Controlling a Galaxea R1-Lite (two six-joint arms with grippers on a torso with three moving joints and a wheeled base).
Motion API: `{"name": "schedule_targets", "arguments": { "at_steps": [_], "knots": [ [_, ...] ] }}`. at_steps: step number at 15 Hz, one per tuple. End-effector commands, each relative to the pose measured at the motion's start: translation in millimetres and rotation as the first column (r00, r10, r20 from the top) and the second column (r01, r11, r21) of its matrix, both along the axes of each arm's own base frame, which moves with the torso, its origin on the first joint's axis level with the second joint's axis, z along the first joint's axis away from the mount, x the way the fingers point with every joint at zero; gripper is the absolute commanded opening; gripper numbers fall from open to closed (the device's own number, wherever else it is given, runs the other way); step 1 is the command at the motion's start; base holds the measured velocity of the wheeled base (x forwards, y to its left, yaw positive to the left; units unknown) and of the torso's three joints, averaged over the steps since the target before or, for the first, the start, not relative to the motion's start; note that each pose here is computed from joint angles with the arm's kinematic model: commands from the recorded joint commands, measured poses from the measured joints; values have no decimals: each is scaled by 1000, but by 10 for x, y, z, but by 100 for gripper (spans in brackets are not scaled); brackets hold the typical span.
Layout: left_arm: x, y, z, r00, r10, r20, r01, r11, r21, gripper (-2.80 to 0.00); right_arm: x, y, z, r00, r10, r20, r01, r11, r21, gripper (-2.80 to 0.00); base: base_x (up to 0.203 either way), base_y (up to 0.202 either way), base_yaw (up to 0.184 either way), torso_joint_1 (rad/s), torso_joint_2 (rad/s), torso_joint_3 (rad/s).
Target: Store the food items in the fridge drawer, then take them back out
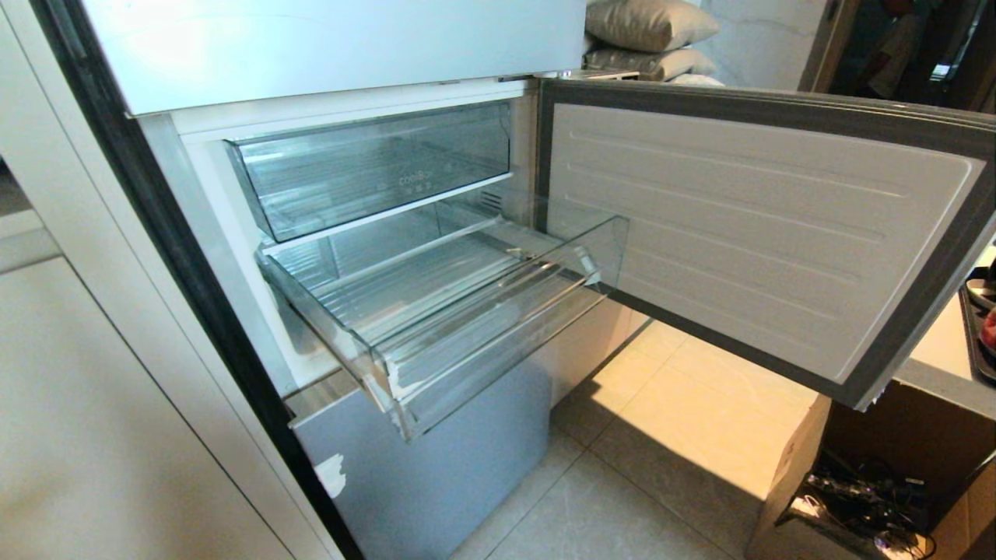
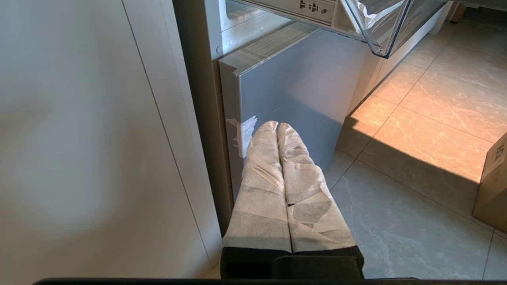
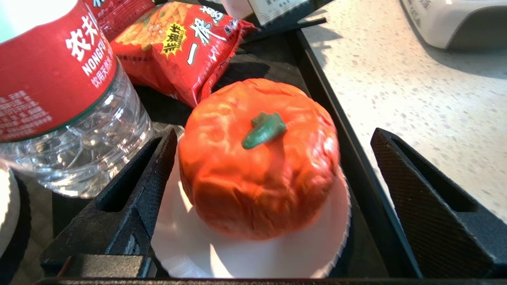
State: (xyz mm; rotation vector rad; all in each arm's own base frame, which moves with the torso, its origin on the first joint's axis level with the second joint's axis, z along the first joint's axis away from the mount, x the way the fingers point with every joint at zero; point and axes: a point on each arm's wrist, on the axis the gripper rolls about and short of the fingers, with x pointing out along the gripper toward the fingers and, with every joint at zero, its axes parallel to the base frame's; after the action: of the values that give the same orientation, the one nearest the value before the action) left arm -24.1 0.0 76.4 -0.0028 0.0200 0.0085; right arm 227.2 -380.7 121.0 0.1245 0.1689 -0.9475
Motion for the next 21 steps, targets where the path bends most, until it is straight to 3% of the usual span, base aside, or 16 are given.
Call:
{"name": "schedule_targets", "arguments": {
  "at_steps": [1,5,6,14,17,21],
  "knots": [
    [1,0,0,1000,1,-1,-1,1000,0,-280,35,-42,-36,1000,5,15,-4,1000,-16,0,0,0,0,0,0,0],
    [0,0,0,1000,1,0,-1,1000,0,-280,76,-42,-50,999,15,31,-14,1000,-28,0,0,0,0,0,0,0],
    [1,0,0,1000,1,-1,-1,1000,0,-280,82,-36,-54,999,21,38,-20,1000,-21,-280,0,0,0,0,0,0],
    [1,0,1,1000,1,-1,-1,1000,0,-280,87,6,0,996,25,82,-26,1000,5,-280,0,0,0,0,0,0],
    [0,0,0,1000,1,0,-1,1000,0,-280,1,132,317,992,22,124,-18,999,-37,-280,0,0,0,0,0,0],
    [1,0,0,1000,1,-1,-1,1000,0,-280,-263,550,852,986,17,165,0,995,-104,-280,0,0,0,0,0,0]
  ]
}}
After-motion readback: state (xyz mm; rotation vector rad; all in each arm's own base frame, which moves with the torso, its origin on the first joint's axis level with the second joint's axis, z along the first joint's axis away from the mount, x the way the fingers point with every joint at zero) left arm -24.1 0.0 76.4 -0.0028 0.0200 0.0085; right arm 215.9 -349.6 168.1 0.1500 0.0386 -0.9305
